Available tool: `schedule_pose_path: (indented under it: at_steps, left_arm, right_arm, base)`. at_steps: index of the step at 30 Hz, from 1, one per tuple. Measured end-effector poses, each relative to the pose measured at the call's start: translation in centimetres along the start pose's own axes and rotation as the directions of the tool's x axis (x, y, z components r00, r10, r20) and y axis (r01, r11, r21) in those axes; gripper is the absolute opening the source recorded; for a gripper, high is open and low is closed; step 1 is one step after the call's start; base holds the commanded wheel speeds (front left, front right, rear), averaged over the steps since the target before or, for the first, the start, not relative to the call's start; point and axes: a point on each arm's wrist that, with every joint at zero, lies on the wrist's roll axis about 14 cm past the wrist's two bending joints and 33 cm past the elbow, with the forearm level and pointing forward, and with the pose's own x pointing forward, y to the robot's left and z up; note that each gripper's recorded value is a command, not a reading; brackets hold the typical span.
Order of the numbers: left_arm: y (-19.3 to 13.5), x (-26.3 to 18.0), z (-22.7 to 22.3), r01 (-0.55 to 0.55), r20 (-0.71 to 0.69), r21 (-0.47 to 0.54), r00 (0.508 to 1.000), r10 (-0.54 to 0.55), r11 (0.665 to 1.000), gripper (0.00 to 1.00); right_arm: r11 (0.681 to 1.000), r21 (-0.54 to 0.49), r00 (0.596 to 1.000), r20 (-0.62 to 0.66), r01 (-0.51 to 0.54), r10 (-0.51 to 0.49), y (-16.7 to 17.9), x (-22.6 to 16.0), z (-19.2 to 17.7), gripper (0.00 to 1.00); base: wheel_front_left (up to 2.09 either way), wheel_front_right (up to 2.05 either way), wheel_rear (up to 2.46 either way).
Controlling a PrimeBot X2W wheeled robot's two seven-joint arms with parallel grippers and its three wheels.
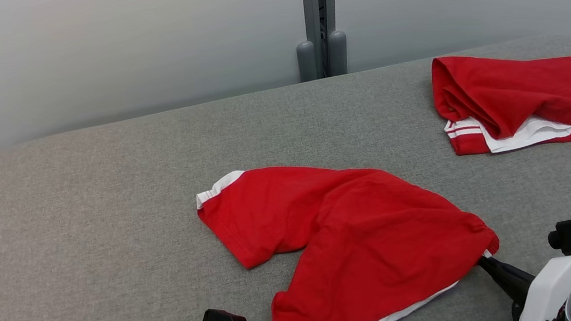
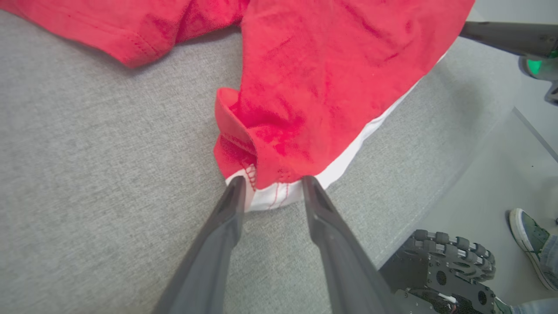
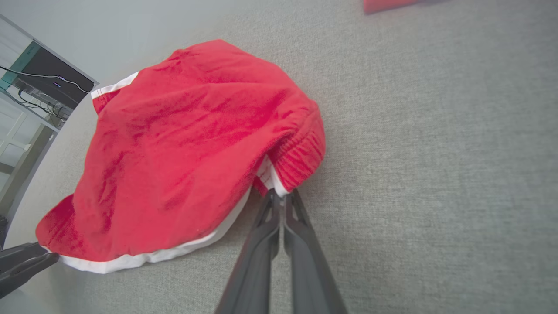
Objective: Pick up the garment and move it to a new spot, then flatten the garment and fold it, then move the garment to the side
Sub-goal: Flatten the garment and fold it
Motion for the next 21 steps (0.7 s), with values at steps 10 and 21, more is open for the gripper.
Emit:
schedule_pose_path:
  at_steps: [10, 21]
  left_arm:
    - [0.1, -0.5, 0.0, -0.006, 0.023, -0.030, 1.000, 0.007, 1.000, 0.00]
    - [2.4, -3.8, 4.5, -0.051, 0.223, -0.120, 0.972, 0.077, 0.991, 0.00]
  right_arm:
    - [1.000, 0.005, 1.000, 0.015, -0.009, 0.009, 0.1, -0.4, 0.2, 0.00]
    - [0.998, -0.040, 0.998, 0.049, -0.040, 0.042, 0.4, -2.0, 1.1, 0.00]
  base:
    - [0.00, 0.00, 0.00]
    - [0.00, 0.00, 0.00]
